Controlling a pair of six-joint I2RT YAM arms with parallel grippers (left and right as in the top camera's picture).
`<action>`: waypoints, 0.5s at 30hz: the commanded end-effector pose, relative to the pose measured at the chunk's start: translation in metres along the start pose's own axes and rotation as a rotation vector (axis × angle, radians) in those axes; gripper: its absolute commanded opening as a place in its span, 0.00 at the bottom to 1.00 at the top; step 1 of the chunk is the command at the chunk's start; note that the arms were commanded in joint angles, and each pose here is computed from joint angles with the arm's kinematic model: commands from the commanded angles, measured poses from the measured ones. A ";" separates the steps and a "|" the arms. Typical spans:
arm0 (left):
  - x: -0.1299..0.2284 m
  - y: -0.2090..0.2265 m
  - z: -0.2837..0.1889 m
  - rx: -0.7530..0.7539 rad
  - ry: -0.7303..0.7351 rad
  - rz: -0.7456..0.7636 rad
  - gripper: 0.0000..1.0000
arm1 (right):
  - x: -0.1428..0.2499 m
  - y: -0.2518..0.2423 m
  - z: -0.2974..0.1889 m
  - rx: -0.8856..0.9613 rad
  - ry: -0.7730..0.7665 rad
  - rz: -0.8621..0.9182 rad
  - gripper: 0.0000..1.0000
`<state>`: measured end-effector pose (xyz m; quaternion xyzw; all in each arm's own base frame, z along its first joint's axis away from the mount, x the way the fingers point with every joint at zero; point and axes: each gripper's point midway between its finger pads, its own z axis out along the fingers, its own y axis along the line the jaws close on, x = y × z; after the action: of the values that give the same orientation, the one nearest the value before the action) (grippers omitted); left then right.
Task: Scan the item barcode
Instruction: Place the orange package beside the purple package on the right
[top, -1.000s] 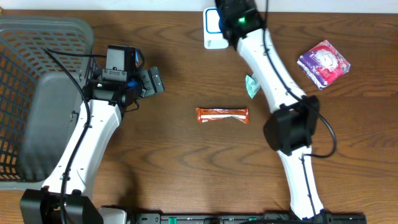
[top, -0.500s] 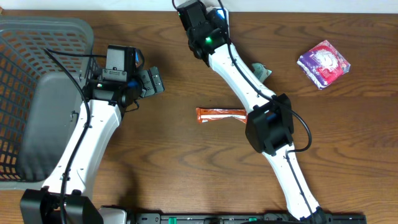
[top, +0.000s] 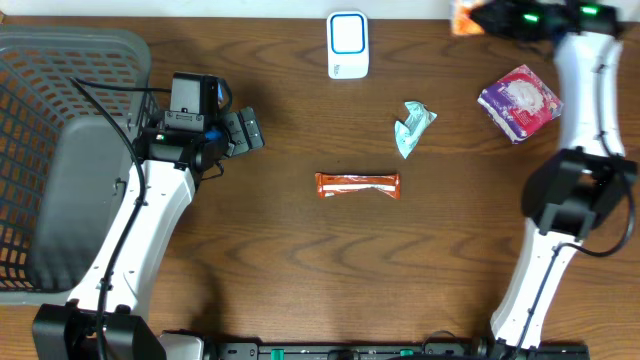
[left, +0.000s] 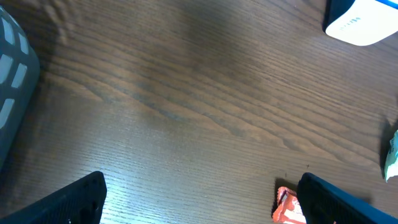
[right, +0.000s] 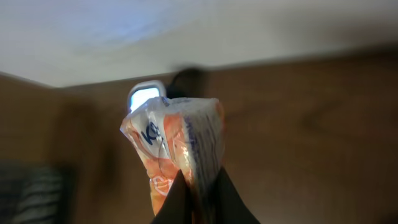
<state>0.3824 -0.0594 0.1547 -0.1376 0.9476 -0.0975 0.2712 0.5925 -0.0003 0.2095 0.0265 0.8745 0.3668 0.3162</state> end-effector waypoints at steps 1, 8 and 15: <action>-0.014 -0.003 -0.012 0.002 -0.051 -0.013 0.98 | 0.020 0.023 -0.006 -0.230 0.086 0.107 0.01; -0.014 -0.003 -0.012 0.002 -0.051 -0.013 0.98 | 0.051 -0.105 -0.033 0.509 0.149 0.159 0.01; -0.014 -0.003 -0.012 0.002 -0.051 -0.013 0.98 | 0.057 -0.109 -0.023 0.661 0.157 0.159 0.51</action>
<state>0.3825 -0.0582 0.1546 -0.1387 0.9476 -0.0944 0.2720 0.5522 -0.0825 0.1286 0.1502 0.9593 0.1294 0.2010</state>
